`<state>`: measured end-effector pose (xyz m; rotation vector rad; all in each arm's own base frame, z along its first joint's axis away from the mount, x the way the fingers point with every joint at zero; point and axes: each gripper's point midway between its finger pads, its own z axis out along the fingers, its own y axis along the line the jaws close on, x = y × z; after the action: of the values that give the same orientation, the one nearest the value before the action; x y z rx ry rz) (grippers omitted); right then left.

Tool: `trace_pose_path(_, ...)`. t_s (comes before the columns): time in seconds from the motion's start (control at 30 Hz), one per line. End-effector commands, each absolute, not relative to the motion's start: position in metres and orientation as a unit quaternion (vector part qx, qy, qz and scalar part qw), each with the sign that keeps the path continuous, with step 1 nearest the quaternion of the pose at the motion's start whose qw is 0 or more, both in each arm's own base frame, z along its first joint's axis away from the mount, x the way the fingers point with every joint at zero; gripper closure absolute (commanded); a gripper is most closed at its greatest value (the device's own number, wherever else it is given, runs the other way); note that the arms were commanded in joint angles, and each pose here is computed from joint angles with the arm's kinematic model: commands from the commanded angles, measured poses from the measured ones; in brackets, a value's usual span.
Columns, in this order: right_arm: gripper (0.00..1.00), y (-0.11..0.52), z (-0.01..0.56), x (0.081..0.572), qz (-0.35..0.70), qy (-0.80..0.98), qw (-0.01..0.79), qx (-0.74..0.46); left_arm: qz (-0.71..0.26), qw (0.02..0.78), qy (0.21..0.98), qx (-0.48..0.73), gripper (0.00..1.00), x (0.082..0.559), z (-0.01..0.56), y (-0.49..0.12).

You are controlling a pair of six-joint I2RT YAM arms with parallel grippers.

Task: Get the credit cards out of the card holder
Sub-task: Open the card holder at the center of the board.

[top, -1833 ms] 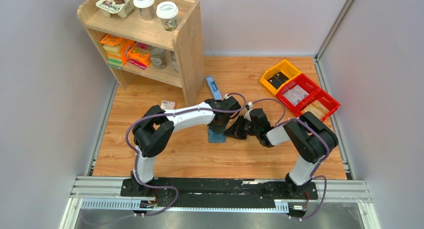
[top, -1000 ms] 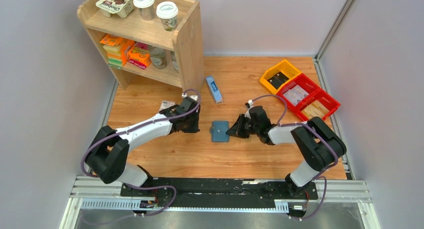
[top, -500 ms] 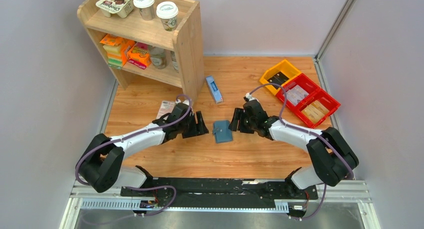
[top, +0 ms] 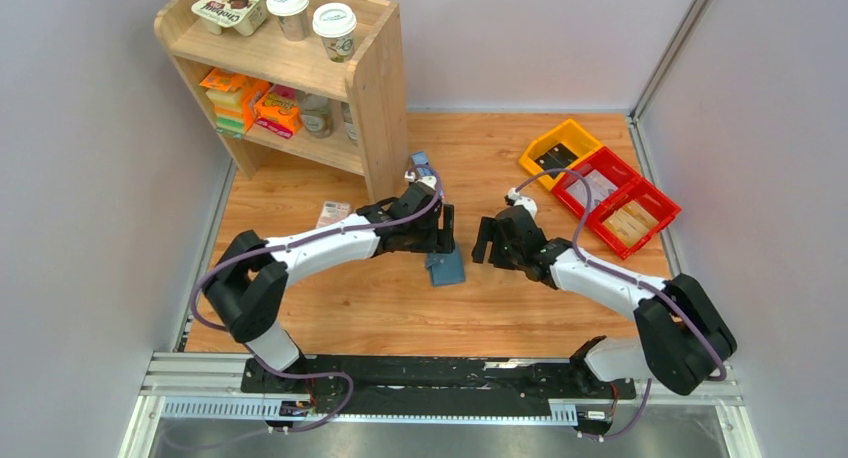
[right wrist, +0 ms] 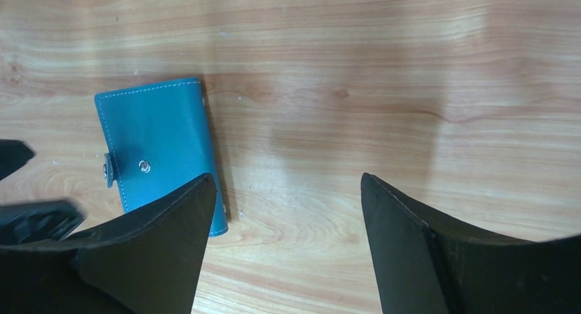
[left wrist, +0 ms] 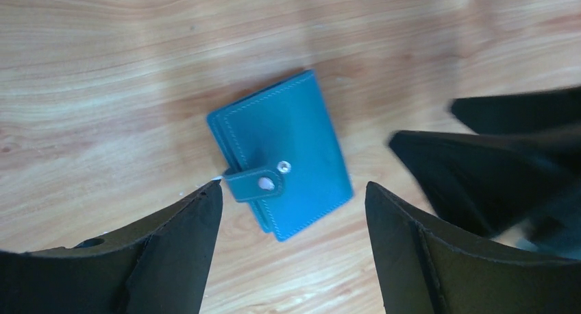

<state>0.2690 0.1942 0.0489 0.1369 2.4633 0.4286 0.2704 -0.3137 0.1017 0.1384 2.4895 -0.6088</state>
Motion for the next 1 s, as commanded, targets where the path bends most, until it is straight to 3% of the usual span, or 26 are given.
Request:
trace_pose_path(0.0, 0.19, 0.173, 0.063, 0.273, 0.132, 0.922, 0.356, 0.074, -0.122, 0.264, 0.954, 0.071, 0.16, 0.272, 0.075, -0.291)
trace_pose_path(0.23, 0.13, 0.162, 0.067, 0.267, 0.125, 0.916, 0.374, 0.076, -0.118, 0.255, 0.956, 0.084, 0.16, 0.269, 0.066, -0.299)
trace_pose_path(0.37, 0.12, 0.161, 0.066, 0.267, 0.124, 0.916, 0.375, 0.075, -0.123, 0.254, 0.956, 0.08, 0.21, 0.266, 0.063, -0.297)
trace_pose_path(0.5, 0.11, 0.163, 0.066, 0.267, 0.128, 0.916, 0.374, 0.072, -0.119, 0.253, 0.957, 0.076, 0.28, 0.263, 0.059, -0.292)
trace_pose_path(0.63, 0.11, 0.165, 0.069, 0.267, 0.134, 0.914, 0.378, 0.066, -0.115, 0.269, 0.954, 0.068, 0.41, 0.263, 0.064, -0.284)
trace_pose_path(0.8, 0.1, 0.169, 0.073, 0.267, 0.144, 0.911, 0.384, 0.052, -0.104, 0.281, 0.953, 0.057, 0.48, 0.262, 0.064, -0.273)
trace_pose_path(0.97, 0.1, 0.186, 0.087, 0.268, 0.183, 0.899, 0.397, 0.018, -0.112, 0.28, 0.953, 0.034, 0.65, 0.258, 0.058, -0.265)
